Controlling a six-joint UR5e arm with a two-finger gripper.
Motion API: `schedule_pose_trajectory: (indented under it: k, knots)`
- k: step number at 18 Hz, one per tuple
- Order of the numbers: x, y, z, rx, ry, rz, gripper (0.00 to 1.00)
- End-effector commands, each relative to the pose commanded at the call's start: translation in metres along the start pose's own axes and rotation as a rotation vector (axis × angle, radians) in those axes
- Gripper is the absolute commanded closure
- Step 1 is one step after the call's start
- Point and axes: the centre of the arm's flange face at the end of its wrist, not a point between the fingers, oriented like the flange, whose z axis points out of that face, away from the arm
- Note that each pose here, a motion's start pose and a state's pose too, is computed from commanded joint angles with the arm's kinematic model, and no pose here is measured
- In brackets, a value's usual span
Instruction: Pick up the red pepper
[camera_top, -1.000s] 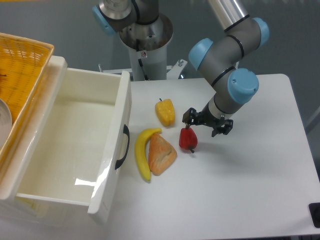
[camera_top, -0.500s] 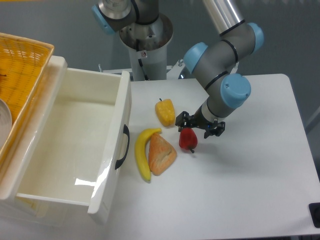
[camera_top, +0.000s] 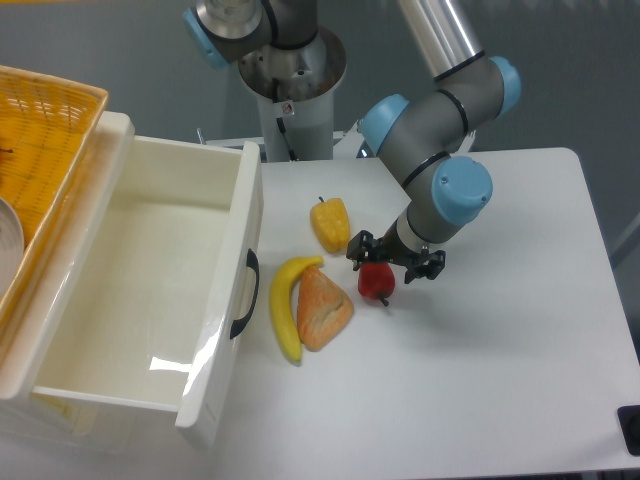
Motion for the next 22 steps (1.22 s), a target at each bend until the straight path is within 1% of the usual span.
schedule_pose_trajectory:
  k: [5, 7, 13, 15, 16, 18, 19, 22]
  knots:
    - [0.007, -0.005, 0.012, -0.008, -0.010, 0.003, 0.00]
    - [0.011, -0.009, 0.018, -0.036, -0.047, 0.001, 0.00]
    - [0.011, -0.010, 0.019, -0.042, -0.053, 0.007, 0.01]
    - [0.011, -0.010, 0.020, -0.045, -0.057, 0.009, 0.05]
    - [0.010, -0.009, 0.019, -0.045, -0.057, 0.007, 0.09]
    - [0.011, -0.010, 0.020, -0.046, -0.058, 0.010, 0.20]
    - [0.010, -0.009, 0.019, -0.045, -0.057, 0.009, 0.28]
    - [0.010, -0.010, 0.019, -0.045, -0.059, 0.015, 0.57]
